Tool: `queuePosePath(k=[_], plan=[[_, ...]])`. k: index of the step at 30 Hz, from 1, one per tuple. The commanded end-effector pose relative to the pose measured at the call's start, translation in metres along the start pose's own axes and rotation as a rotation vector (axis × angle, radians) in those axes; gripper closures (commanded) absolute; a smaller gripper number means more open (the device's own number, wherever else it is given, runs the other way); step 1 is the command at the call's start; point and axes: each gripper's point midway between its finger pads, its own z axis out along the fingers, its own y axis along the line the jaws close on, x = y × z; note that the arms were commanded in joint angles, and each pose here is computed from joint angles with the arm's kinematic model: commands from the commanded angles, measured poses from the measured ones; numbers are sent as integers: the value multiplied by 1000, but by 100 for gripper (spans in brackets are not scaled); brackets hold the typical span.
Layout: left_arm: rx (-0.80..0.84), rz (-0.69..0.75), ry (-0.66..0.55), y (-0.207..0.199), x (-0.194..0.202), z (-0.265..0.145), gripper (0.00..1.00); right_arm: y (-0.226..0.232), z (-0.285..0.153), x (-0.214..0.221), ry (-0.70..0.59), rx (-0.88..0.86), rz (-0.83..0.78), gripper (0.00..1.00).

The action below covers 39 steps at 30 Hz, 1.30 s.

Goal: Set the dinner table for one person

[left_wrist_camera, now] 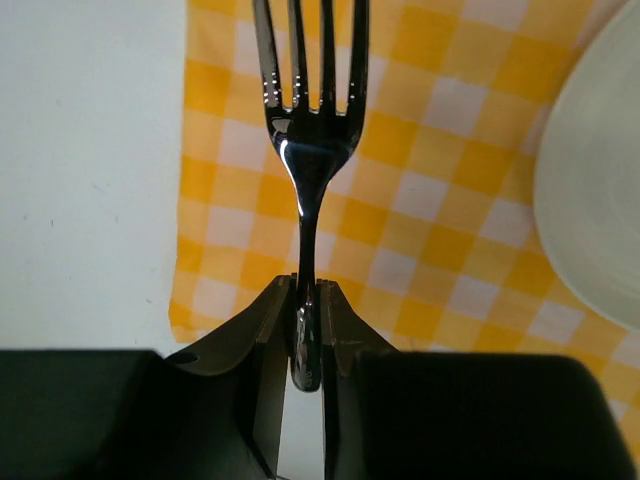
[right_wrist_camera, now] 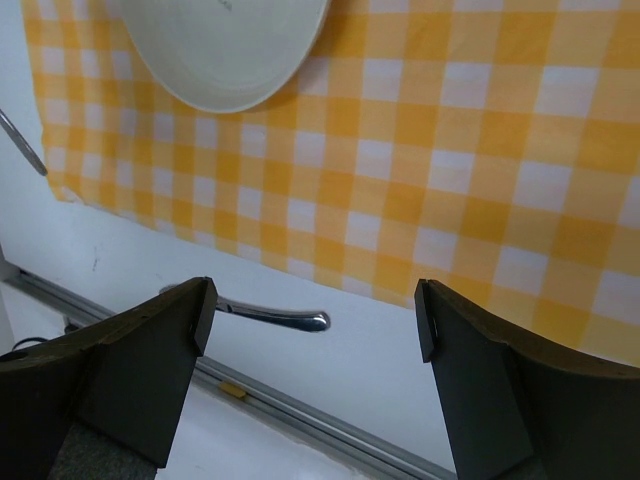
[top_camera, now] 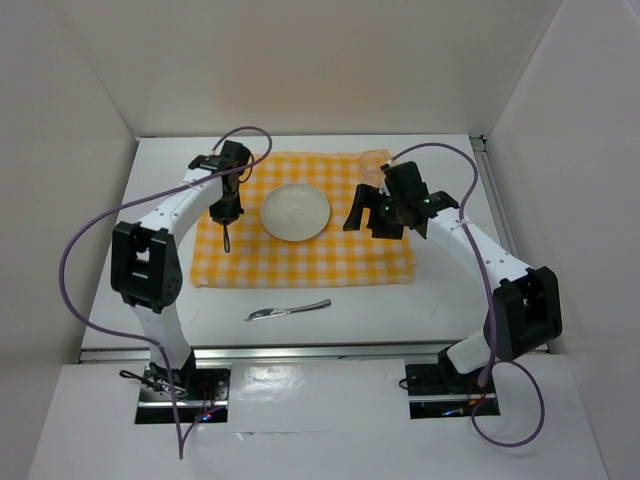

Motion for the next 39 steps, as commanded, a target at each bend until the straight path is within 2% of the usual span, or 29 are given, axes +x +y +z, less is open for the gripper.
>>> queuePosePath(k=[1,2,3,4,5,14,17,20,21,22,23,24,26,29,32,35,36,39], plan=[[47,168,-20,-19,-22,-3,100,-11,-18,6,-20,44,-15,7],[22,195,20,-26,-16,14,100,-12,-20,10,-16,46,-14,7],[33,231,4,-35,-23,14,100,-15,-21,10,-22,57,-14,7],[30,266,71,-40,-11,29,100,-18,-24,13,-22,68,-13,7],[30,278,77,-46,-9,34,100,-23,-22,20,-3,79,-9,7],[54,328,186,-61,15,71,100,-29,-30,25,-12,106,1,7],[12,304,173,-59,11,77,100,-31,-30,26,-9,119,2,7],[-6,287,187,-60,12,82,84,-33,-30,28,-2,124,4,7],[-7,277,187,-60,12,82,72,-33,-30,28,-2,124,4,7],[-5,259,177,-62,9,81,48,-33,-30,28,-2,124,4,7],[-5,259,177,-62,9,81,41,-33,-30,28,-2,124,4,7],[-5,259,177,-62,9,81,38,-33,-32,25,-8,131,3,7],[6,236,151,-63,1,72,31,-31,-35,24,-16,125,-9,7],[20,203,114,-62,-16,58,30,-24,-40,26,-16,90,-50,7],[36,159,50,-56,-42,29,30,-1,-42,29,-17,7,-185,7],[58,109,-52,-46,-73,-19,30,44,-40,52,21,-161,-395,8],[72,72,-91,-36,-82,-41,30,68,-41,74,46,-218,-481,8],[83,11,-150,-14,-91,-76,30,87,-21,105,64,-196,-668,8]])
